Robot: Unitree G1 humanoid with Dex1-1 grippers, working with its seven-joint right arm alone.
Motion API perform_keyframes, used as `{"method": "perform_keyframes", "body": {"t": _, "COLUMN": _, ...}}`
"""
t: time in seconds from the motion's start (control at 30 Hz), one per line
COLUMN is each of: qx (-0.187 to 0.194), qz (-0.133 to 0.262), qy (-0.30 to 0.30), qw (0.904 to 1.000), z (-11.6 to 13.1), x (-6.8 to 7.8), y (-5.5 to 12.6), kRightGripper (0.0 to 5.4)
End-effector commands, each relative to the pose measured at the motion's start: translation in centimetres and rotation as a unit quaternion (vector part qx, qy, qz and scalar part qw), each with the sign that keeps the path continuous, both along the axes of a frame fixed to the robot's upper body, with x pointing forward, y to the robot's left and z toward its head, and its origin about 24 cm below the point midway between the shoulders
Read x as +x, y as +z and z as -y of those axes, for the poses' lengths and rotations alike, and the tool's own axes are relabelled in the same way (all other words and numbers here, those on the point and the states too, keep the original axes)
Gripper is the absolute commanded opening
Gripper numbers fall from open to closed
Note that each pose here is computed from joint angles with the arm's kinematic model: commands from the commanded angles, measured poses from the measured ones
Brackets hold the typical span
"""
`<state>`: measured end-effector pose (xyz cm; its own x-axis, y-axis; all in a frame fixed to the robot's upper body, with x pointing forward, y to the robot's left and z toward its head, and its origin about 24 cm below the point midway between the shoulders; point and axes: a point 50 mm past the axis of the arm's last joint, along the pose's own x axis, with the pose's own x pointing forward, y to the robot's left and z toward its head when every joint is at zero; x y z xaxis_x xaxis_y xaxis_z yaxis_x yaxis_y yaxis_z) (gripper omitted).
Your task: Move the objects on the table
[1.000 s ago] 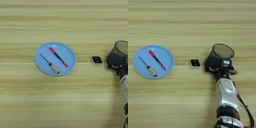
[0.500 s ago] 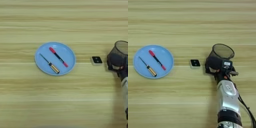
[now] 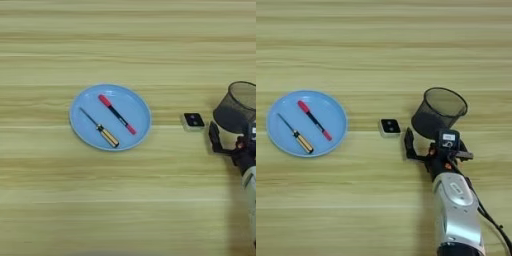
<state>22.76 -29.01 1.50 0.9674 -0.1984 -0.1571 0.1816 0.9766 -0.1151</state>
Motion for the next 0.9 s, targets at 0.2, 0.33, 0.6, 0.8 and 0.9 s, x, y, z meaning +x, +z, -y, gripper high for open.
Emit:
{"method": "perform_keyframes", "body": {"t": 0.2, "qx": -0.026, "qz": 0.03, "qy": 0.048, "qw": 0.9981, "z": -1.8, "x": -0.6, "y": 2.4, "kRightGripper": 5.38}}
{"method": "perform_keyframes", "body": {"t": 0.33, "qx": -0.026, "qz": 0.03, "qy": 0.069, "qw": 0.9968, "z": -3.0, "x": -1.1, "y": 3.0, "kRightGripper": 5.38}}
{"method": "perform_keyframes", "body": {"t": 0.6, "qx": -0.019, "qz": 0.029, "qy": 0.107, "qw": 0.9937, "z": -4.9, "x": -1.5, "y": 3.3, "kRightGripper": 5.38}}
{"method": "perform_keyframes", "body": {"t": 0.8, "qx": -0.015, "qz": 0.027, "qy": 0.111, "qw": 0.9933, "z": -5.3, "x": -0.6, "y": 2.9, "kRightGripper": 5.38}}
{"method": "perform_keyframes", "body": {"t": 0.9, "qx": -0.014, "qz": 0.025, "qy": 0.109, "qw": 0.9937, "z": -5.2, "x": -0.3, "y": 2.8, "kRightGripper": 5.38}}
